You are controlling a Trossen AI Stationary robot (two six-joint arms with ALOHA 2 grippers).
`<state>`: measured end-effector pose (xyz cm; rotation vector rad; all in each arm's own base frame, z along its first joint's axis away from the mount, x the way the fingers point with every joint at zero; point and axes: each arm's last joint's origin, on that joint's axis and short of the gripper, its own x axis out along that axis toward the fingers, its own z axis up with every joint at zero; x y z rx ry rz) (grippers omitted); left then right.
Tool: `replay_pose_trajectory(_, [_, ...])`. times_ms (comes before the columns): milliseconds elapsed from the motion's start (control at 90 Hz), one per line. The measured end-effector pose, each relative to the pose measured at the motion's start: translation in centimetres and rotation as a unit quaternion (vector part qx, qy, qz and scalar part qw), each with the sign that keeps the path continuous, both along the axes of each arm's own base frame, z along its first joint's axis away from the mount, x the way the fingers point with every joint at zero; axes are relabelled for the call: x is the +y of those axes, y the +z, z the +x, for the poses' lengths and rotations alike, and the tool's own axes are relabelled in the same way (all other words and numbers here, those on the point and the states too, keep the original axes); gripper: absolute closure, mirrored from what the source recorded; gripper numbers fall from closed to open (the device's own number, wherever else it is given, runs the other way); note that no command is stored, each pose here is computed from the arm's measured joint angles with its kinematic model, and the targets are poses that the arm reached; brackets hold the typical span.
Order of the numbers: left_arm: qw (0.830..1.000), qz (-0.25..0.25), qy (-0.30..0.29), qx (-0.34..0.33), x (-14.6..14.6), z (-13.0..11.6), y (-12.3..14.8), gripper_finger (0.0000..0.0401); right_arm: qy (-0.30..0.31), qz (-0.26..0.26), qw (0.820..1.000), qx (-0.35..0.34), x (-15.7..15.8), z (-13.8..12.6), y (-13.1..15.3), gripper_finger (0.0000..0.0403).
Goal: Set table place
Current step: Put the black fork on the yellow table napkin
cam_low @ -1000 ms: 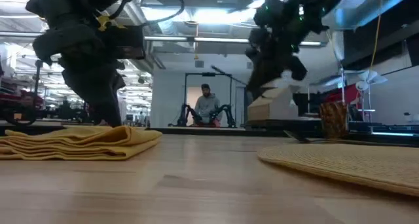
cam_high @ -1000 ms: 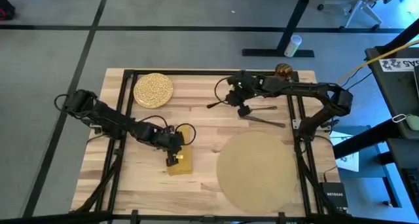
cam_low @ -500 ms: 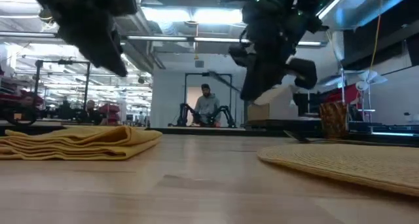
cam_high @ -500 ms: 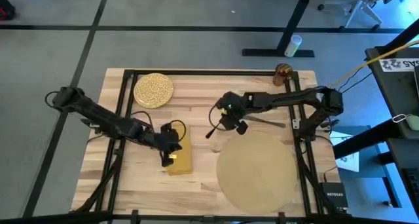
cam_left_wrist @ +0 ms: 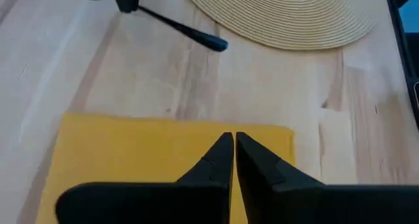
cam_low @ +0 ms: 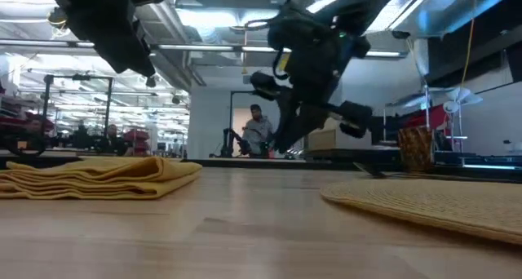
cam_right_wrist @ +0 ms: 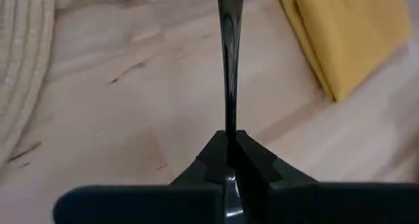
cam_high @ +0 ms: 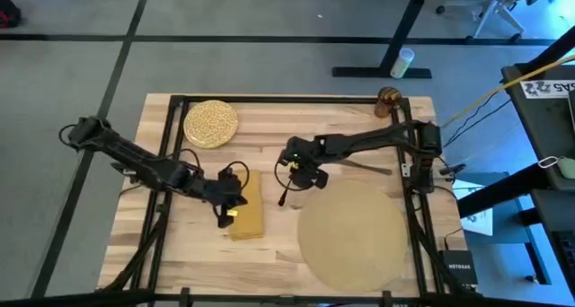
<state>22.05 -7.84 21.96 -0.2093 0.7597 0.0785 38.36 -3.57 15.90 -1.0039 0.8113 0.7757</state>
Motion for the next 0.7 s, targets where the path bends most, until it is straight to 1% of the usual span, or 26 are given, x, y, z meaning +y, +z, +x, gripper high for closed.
replay_pose_trajectory(167, [1.000,0.002,-0.007,0.007,0.0,-0.1,-0.1,0.0401,0.024,-0.011,1.000,0.007,-0.1,0.8,-0.6,0.0403])
replay_pose_trajectory(289, [1.000,0.003,-0.007,0.009,0.0,-0.1,-0.1,0.0401,0.037,-0.016,0.999,0.005,-0.1,0.9,-0.8,0.0403])
replay_pose_trajectory(500, [1.000,0.003,-0.007,0.010,0.0,-0.1,-0.1,0.0401,0.037,-0.011,0.999,0.002,-0.1,0.9,-0.8,0.0401])
replay_pose_trajectory(700, [1.000,0.000,-0.003,0.011,0.0,-0.1,-0.2,0.0401,0.027,-0.007,1.000,-0.007,-0.1,1.1,-0.7,0.0382])
